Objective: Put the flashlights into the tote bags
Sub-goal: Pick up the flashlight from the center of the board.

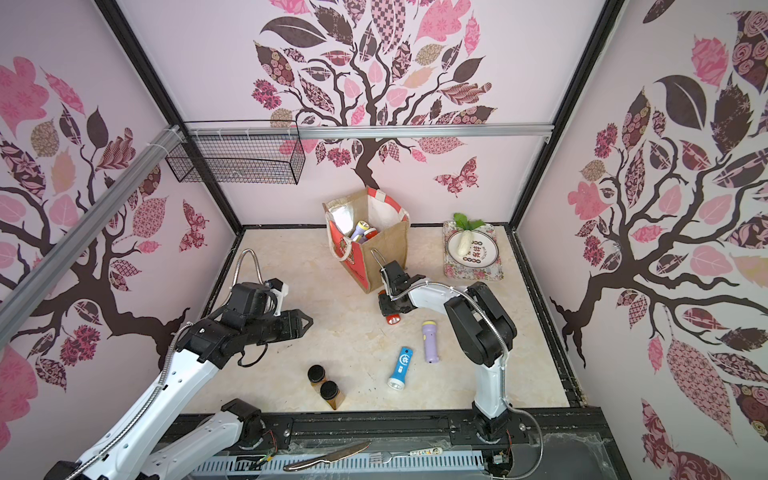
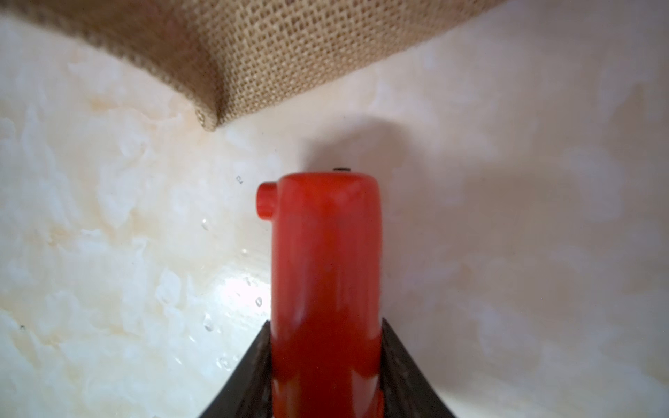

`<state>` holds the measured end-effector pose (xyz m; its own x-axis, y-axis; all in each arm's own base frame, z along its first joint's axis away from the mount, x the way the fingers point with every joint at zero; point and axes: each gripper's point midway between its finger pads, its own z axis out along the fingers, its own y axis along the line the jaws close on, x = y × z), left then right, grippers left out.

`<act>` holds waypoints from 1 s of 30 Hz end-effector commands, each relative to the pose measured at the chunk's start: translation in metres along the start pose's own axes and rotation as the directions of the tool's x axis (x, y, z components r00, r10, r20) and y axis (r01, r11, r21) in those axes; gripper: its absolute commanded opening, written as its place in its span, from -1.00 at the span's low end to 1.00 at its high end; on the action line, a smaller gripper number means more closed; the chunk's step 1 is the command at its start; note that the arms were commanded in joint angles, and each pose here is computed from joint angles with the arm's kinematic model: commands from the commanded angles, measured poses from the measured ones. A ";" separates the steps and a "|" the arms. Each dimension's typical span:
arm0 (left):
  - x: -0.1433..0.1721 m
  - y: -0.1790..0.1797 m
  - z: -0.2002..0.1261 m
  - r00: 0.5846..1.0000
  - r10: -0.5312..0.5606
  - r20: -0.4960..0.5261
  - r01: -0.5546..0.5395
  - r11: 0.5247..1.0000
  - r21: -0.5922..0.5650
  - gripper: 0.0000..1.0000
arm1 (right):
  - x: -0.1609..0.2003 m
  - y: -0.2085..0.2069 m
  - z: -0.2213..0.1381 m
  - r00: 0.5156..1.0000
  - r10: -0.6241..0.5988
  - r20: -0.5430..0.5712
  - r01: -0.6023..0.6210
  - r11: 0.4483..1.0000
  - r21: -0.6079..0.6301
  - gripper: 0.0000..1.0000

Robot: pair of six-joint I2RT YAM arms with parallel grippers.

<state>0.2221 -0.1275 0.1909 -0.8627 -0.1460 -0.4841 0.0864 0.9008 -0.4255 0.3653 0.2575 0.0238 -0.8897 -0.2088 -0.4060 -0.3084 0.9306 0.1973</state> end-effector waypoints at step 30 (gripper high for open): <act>-0.007 -0.011 -0.017 0.988 0.093 0.119 -0.102 0.992 0.070 0.29 | -0.036 0.009 -0.184 0.944 -0.004 0.331 0.009 1.000 -0.012 -1.00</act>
<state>0.2180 -0.1256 0.2124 -0.7988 -0.1443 -0.5840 0.1613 0.8839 -0.4390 0.3300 0.2201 0.1595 -0.7811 -0.1183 -0.6131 -0.3076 0.9274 0.2129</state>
